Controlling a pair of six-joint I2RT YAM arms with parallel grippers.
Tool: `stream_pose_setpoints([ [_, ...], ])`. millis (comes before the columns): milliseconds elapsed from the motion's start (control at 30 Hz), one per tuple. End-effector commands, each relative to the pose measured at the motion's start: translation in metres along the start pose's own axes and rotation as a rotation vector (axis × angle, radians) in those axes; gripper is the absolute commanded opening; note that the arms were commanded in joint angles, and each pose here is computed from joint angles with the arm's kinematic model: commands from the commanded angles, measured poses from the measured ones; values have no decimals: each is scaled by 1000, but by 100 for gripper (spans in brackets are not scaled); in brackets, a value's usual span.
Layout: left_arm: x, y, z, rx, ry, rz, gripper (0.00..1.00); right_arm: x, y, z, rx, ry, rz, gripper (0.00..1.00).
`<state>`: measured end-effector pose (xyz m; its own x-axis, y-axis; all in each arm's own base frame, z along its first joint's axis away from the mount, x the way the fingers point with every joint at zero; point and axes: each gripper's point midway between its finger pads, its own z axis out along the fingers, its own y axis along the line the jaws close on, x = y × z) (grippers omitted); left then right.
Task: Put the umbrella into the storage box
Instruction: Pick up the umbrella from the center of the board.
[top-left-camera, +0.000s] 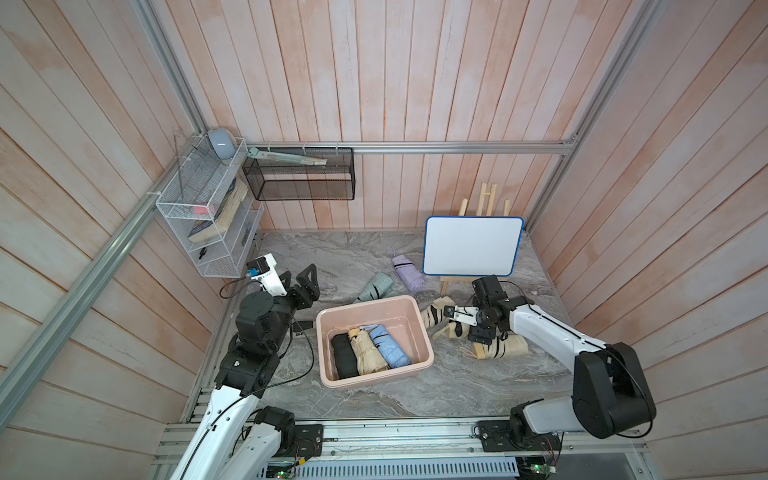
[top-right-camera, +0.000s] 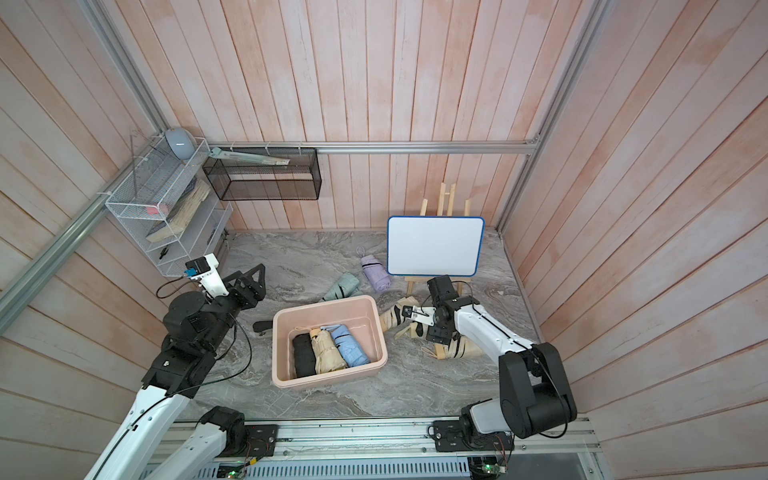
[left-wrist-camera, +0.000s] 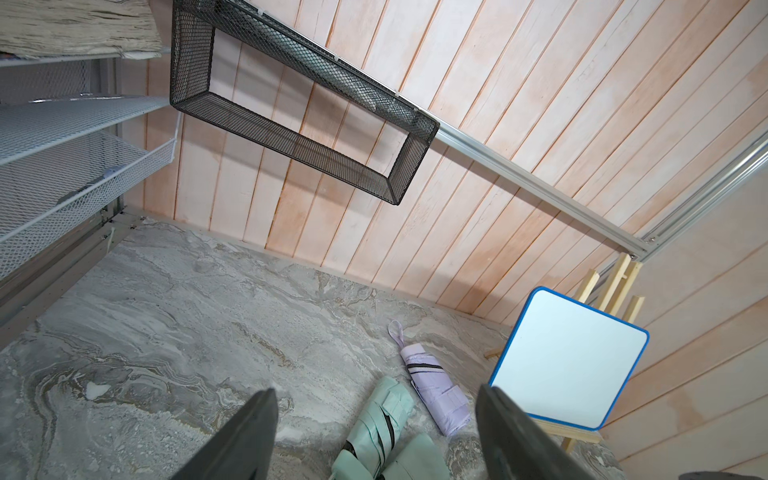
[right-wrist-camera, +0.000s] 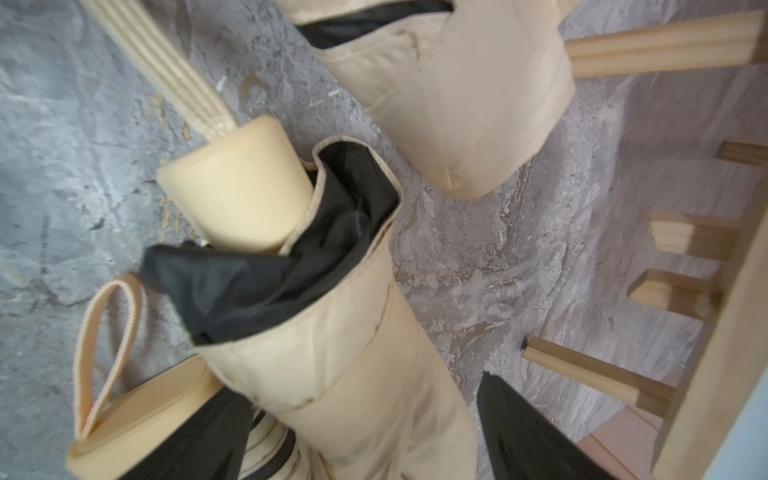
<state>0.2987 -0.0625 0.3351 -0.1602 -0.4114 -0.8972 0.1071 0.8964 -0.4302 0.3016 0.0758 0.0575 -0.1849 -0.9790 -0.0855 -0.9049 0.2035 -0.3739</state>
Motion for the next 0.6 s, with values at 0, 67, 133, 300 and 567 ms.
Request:
stream_pose_setpoints([
  [0, -5, 4, -3, -16, -36, -8, 81, -8, -1, 9, -7, -40, -20, 89],
  [67, -6, 5, -4, -21, -39, -14, 81, -10, 0, 15, -10, -48, -23, 87],
  [133, -5, 7, -5, -27, -36, -20, 81, -10, 1, 20, -11, -51, -21, 86],
  [300, -3, 14, -7, -61, -29, -39, 81, -10, 18, 30, -63, -67, -24, 78],
  [567, 6, 23, -8, -112, 21, -71, 80, -6, 24, 30, -42, -75, -5, 59],
])
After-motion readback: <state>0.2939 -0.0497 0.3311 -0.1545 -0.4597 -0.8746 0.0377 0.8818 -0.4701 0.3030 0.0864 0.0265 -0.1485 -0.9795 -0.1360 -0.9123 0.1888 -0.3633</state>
